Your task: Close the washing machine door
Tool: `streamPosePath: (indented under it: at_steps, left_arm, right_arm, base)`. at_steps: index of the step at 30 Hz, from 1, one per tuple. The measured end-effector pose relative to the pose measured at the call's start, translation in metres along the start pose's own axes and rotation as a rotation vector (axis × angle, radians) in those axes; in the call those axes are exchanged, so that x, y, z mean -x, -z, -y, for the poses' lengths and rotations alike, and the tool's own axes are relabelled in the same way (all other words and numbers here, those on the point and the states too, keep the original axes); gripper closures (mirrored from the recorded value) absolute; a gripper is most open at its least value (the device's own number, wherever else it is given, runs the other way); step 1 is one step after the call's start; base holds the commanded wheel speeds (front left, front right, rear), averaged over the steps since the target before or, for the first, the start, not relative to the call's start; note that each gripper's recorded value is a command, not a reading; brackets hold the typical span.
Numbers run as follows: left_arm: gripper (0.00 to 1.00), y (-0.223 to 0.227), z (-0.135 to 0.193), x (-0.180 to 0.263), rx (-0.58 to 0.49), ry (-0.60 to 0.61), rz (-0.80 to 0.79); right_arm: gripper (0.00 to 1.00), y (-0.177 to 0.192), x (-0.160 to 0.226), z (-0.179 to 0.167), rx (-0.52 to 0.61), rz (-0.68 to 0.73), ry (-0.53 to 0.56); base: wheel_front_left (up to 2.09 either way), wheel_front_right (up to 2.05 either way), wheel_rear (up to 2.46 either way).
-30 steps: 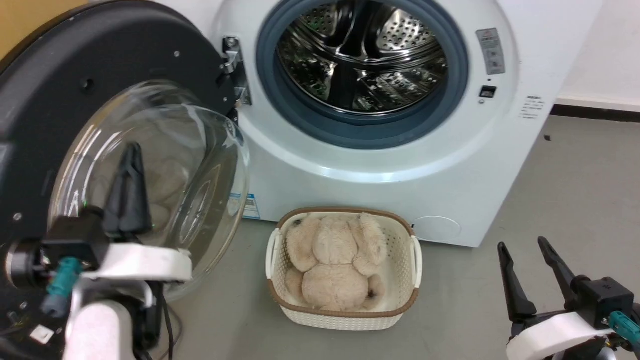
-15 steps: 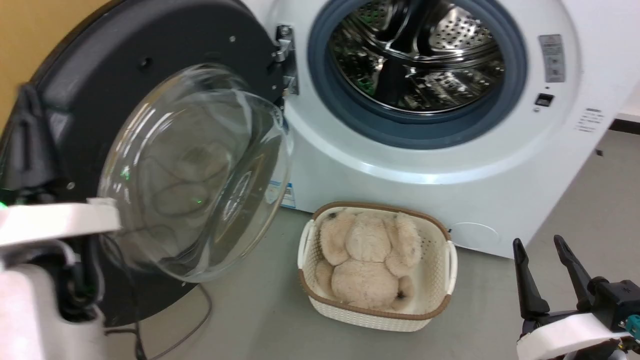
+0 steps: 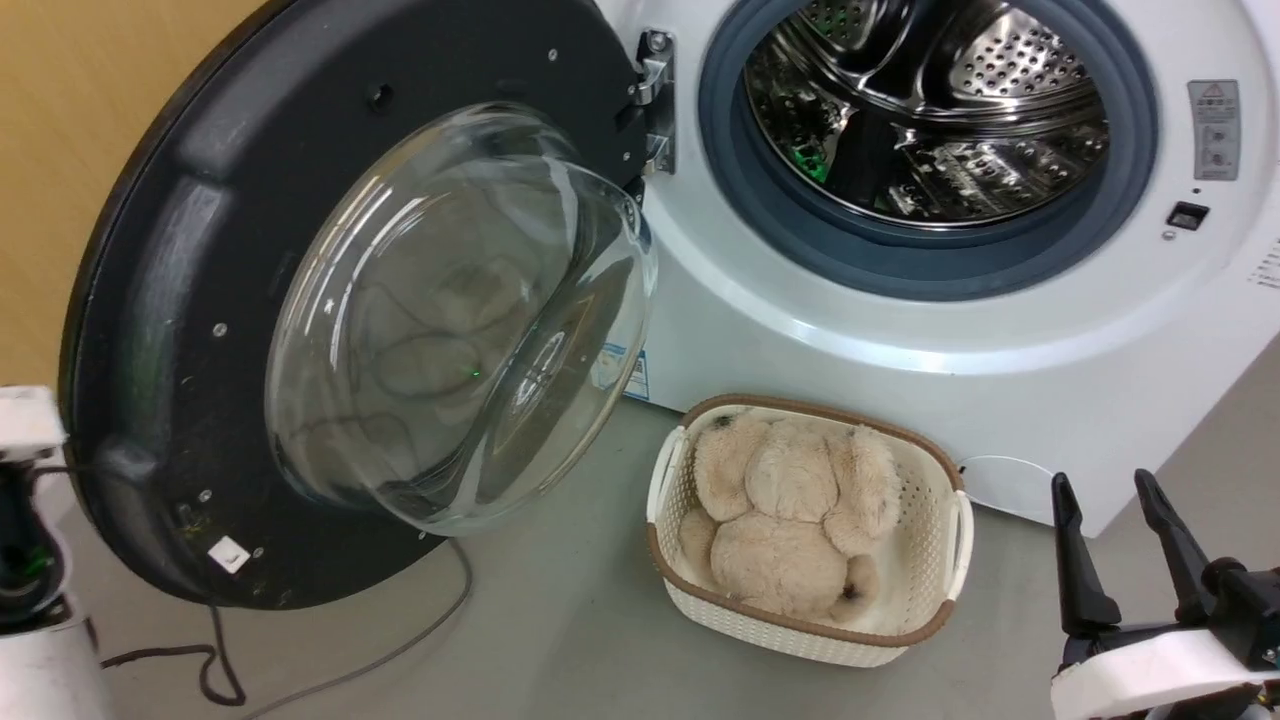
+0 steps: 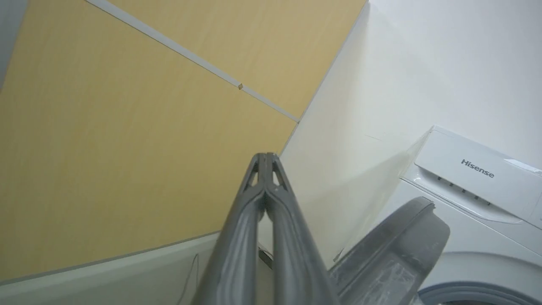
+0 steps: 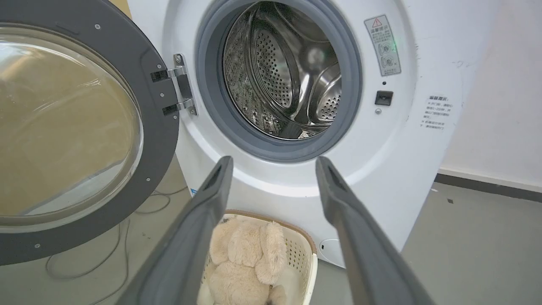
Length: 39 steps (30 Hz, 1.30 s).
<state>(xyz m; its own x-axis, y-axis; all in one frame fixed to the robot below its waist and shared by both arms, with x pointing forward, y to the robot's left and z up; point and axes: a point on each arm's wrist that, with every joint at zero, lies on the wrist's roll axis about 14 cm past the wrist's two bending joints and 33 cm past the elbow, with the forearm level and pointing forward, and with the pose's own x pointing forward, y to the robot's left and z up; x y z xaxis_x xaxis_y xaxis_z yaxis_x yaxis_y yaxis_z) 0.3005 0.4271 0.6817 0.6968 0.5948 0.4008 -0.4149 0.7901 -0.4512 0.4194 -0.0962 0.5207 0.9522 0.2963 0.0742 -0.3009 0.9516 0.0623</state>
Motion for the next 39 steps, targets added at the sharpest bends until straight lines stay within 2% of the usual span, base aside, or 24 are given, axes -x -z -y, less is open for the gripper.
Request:
streamPosePath:
  at_steps: [7, 13, 17, 28, 35, 37, 39]
  left_arm:
    - [1.0, 0.019, -0.049, 0.008, 0.146, -0.133, -0.1]
    - [1.0, 0.051, -0.071, 0.021, 0.306, -0.196, -0.246]
    - [1.0, 0.069, -0.08, 0.031, 0.375, -0.225, -0.325]
    - [1.0, 0.098, -0.069, 0.068, 0.604, -0.215, -0.459]
    - [1.0, 0.1, -0.049, 0.091, 0.647, -0.121, -0.583]
    - [1.0, 0.103, -0.038, 0.1, 0.624, -0.08, -0.635]
    - [1.0, 0.104, -0.02, 0.107, 0.646, -0.023, -0.675]
  right_arm:
    - [0.0, 0.005, -0.005, -0.002, -0.012, -0.002, -0.008]
    - [0.0, 0.008, -0.009, -0.004, -0.017, -0.001, -0.015]
    - [0.0, 0.011, -0.011, -0.004, -0.021, -0.002, -0.015]
    - [0.0, 0.017, -0.018, -0.01, -0.046, 0.0, -0.031]
    - [0.0, 0.019, -0.025, -0.016, -0.056, 0.01, -0.048]
    - [0.0, 0.02, -0.027, -0.018, -0.063, 0.012, -0.052]
    - [0.0, 0.02, -0.029, -0.019, -0.066, 0.016, -0.055]
  base:
    - [0.0, 0.0, 0.0]
    - [0.0, 0.0, 0.0]
    - [0.0, 0.0, 0.0]
    - [0.0, 0.0, 0.0]
    - [0.0, 0.0, 0.0]
    - [0.0, 0.0, 0.0]
    - [0.0, 0.0, 0.0]
